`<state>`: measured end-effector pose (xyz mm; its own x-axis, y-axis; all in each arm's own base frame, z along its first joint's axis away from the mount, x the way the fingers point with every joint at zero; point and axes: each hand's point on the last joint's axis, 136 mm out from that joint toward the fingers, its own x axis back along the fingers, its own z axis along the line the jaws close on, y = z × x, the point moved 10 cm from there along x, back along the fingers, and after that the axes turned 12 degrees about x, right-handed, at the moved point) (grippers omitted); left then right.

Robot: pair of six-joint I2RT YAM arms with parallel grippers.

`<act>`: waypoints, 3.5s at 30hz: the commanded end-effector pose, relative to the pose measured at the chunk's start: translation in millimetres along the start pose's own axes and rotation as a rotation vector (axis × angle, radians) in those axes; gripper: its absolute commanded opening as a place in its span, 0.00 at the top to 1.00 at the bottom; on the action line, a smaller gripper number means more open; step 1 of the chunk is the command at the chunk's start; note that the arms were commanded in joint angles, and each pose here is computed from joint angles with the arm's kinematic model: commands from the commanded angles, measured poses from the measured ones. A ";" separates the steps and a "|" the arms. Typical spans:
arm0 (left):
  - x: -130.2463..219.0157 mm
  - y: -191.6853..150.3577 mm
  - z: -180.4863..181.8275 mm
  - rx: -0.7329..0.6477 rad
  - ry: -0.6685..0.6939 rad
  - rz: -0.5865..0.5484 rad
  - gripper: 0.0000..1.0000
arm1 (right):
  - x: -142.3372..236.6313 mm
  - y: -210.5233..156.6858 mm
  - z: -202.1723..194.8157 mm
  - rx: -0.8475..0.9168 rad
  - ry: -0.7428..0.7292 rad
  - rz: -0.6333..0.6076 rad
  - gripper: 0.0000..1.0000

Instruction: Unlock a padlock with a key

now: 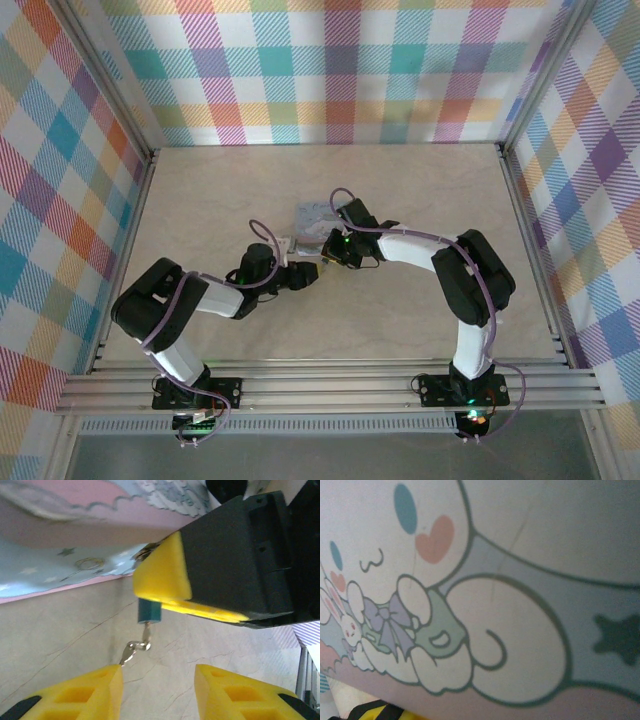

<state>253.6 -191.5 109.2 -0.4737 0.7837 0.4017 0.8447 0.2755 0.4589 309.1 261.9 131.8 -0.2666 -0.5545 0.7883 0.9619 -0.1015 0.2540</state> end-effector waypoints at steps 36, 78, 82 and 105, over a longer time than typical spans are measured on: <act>-5.7 -8.8 -13.6 -0.160 -0.072 -0.009 0.60 | 19.3 -13.0 -1.0 -0.085 0.018 0.049 1.00; -25.1 -12.5 -11.9 -0.253 -0.062 -0.100 1.00 | 16.4 -11.4 9.2 -0.119 0.091 0.141 1.00; -28.7 -21.9 -24.0 -0.425 0.051 -0.104 1.00 | 19.6 -11.2 12.6 -0.105 0.087 0.187 1.00; -29.2 -38.1 -29.2 -0.562 0.181 -0.118 1.00 | 47.8 -20.5 3.5 -0.082 -0.001 0.122 0.39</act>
<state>230.5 -237.3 102.9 -0.6342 0.6377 0.4372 0.5497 -0.0259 0.8350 283.1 245.0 157.1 -0.1247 -0.5651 0.8155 0.9917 -0.0962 0.0850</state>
